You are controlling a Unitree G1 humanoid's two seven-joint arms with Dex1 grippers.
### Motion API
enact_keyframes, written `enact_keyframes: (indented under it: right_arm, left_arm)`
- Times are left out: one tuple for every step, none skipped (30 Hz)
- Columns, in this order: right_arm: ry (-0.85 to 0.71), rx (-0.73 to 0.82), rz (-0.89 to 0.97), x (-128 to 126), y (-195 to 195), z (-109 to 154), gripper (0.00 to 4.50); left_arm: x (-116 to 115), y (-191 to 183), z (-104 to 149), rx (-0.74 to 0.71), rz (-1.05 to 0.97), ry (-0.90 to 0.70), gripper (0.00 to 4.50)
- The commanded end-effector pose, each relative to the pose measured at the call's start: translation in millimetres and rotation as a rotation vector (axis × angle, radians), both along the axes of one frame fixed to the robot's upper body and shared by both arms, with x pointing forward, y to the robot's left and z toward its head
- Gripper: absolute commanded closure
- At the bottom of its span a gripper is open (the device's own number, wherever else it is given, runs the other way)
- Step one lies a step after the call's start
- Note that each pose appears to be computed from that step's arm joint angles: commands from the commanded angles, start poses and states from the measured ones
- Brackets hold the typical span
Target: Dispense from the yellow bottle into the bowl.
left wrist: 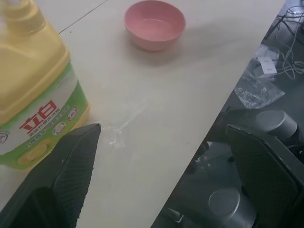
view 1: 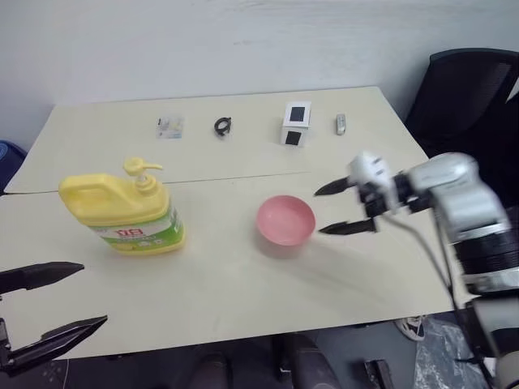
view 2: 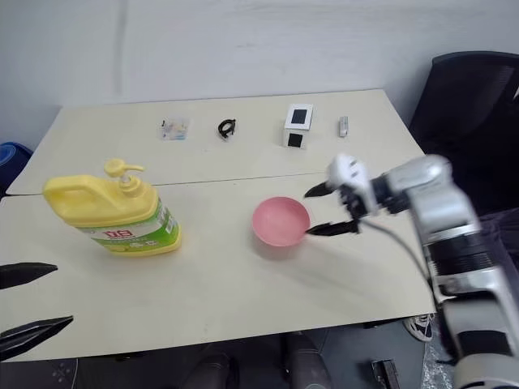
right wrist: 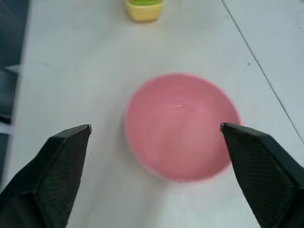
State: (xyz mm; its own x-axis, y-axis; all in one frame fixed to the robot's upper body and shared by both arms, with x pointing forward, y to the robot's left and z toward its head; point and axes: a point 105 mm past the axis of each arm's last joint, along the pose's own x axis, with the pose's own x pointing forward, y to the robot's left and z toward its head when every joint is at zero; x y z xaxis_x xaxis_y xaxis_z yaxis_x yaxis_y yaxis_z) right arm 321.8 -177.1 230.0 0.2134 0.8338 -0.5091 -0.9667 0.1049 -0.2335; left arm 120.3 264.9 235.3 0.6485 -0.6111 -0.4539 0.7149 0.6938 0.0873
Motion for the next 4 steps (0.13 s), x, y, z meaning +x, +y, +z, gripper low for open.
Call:
enact_keyframes:
  right_arm:
    - [0.08, 0.018, -0.029, -18, -29, 21, 0.16]
    - [0.092, 0.018, -0.052, -20, -36, 24, 0.16]
    - [0.102, 0.026, -0.062, -23, -40, 27, 0.16]
    - [0.105, 0.033, -0.064, -24, -42, 29, 0.16]
  left_arm:
    - [-7, 17, 19, 0.028, 0.035, -0.047, 0.0]
    - [-8, 20, 23, 0.025, 0.04, -0.054, 0.0]
    - [-6, 24, 26, 0.036, 0.049, -0.068, 0.0]
    - [-4, 27, 27, 0.047, 0.054, -0.078, 0.0]
